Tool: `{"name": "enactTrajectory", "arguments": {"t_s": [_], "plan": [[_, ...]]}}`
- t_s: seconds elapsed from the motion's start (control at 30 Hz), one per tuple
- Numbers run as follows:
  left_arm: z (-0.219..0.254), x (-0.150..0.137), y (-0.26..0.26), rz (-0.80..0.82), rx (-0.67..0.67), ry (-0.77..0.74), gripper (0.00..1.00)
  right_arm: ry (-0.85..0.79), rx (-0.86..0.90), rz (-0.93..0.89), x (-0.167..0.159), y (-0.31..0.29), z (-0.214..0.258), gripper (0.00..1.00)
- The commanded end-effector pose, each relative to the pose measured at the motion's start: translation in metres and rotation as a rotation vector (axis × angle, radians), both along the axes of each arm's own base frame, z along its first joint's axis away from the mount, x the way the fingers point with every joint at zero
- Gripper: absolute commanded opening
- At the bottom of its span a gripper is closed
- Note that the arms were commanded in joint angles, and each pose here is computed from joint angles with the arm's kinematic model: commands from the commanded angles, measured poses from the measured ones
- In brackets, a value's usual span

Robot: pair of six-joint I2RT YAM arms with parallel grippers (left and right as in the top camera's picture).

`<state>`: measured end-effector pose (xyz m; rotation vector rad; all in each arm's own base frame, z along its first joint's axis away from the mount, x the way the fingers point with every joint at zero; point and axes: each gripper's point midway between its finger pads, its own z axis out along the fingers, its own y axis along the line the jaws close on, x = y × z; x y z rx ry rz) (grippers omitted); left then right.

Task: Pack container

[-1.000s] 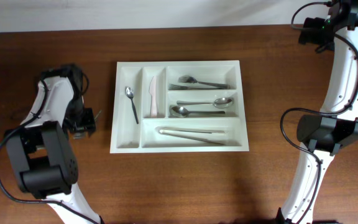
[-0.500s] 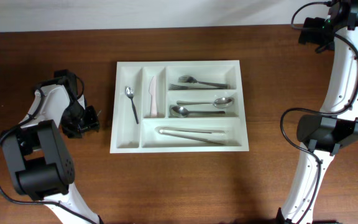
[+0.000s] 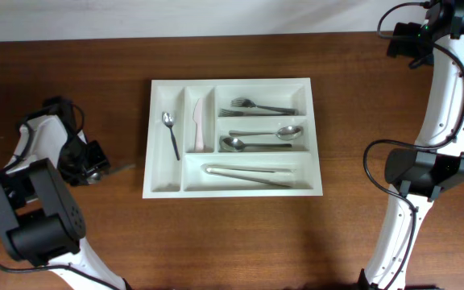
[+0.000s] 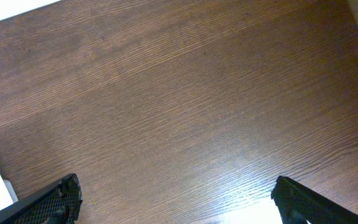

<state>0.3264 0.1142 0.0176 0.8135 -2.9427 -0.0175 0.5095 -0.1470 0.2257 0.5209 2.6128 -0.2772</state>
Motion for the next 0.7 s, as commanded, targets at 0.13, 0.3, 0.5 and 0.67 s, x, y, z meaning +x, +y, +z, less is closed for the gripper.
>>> {"name": "enactTrajectory", "arguments": {"t_s": [0.13,0.3,0.5,0.67], "plan": [[0.013,0.011,0.001,0.030,-0.005,-0.084,0.53,0.001,0.001,-0.001,0.000,0.002,0.000,0.99],[0.013,0.012,0.003,0.043,-0.003,-0.088,0.53,0.001,0.001,-0.001,0.000,0.002,0.000,0.99],[0.013,0.005,0.024,0.110,0.001,-0.091,0.53,0.001,0.001,-0.001,0.000,0.002,0.000,0.99],[0.013,0.002,0.032,0.139,-0.005,-0.095,0.53,0.001,0.001,-0.001,0.000,0.002,0.000,0.99]]}}
